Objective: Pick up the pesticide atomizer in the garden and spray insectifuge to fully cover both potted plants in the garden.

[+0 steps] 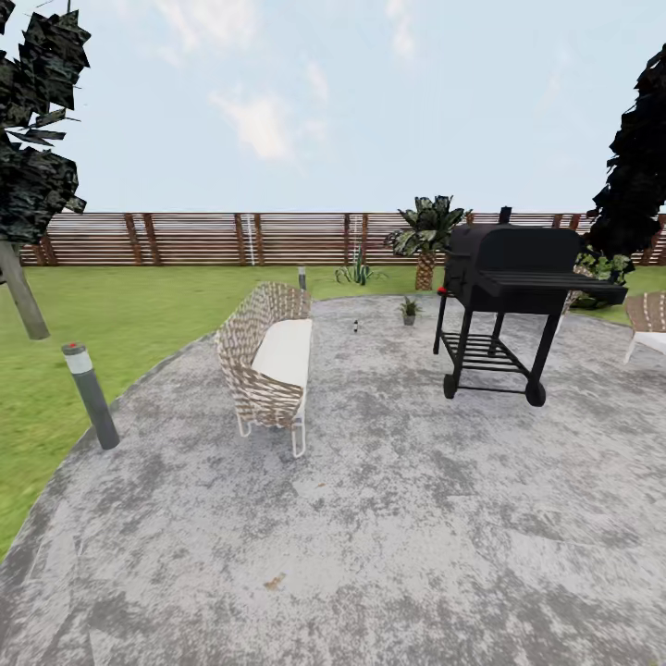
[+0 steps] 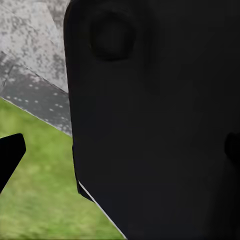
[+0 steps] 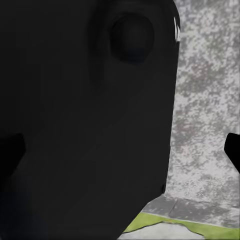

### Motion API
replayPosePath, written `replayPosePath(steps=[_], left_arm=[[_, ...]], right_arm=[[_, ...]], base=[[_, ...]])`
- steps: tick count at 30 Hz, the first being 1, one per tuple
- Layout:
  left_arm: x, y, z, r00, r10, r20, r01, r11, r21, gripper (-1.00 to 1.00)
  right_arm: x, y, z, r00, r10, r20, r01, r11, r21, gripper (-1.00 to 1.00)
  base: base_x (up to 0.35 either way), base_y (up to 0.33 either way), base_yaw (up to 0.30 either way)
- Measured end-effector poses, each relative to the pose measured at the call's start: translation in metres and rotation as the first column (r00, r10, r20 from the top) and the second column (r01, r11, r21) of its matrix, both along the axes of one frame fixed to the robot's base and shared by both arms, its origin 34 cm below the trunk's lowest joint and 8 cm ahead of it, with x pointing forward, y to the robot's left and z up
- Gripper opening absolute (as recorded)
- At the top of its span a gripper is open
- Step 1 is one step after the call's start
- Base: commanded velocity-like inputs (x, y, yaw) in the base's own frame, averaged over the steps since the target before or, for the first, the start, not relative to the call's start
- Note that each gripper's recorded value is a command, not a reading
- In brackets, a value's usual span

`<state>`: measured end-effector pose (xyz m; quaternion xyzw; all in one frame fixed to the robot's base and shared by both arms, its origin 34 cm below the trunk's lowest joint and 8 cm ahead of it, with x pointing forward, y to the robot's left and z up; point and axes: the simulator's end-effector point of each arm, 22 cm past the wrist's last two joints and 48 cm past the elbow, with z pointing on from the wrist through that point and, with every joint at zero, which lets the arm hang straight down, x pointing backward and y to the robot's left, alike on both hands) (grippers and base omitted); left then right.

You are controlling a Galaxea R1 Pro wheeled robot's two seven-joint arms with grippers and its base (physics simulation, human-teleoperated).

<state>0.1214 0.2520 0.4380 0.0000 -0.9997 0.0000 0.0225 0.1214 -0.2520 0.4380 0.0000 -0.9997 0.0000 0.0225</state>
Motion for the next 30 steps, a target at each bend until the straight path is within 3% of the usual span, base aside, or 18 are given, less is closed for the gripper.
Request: replayPosePath(steps=[2, 5, 19, 30], left_arm=[[0.013, -0.009, 0.000, 1.000, 0.010, 0.028, -0.010, 1.000, -0.013, 1.00], [0.006, -0.012, 0.000, 1.000, 0.005, 0.020, -0.004, 1.000, -0.017, 1.00], [0.017, -0.011, 0.000, 0.999, -0.010, 0.037, 0.010, 1.000, -0.016, 1.00], [0.047, 0.026, 0.001, 0.995, -0.016, 0.099, 0.013, 0.999, 0.033, 1.00]], right_arm=[[-0.002, -0.001, 0.000, 1.000, -0.005, 0.003, 0.005, 1.000, -0.004, 1.00], [-0.011, -0.001, 0.001, 1.000, -0.008, -0.023, 0.008, 1.000, -0.003, 1.00], [-0.038, -0.002, 0.003, 0.996, -0.014, -0.084, 0.013, 1.000, -0.006, 1.00], [-0.038, -0.005, 0.003, 0.996, -0.017, -0.083, 0.017, 1.000, -0.011, 1.00]], base=[[0.000, 0.000, 0.000], [0.000, 0.000, 0.000], [0.000, 0.000, 0.000], [0.000, 0.000, 0.000]])
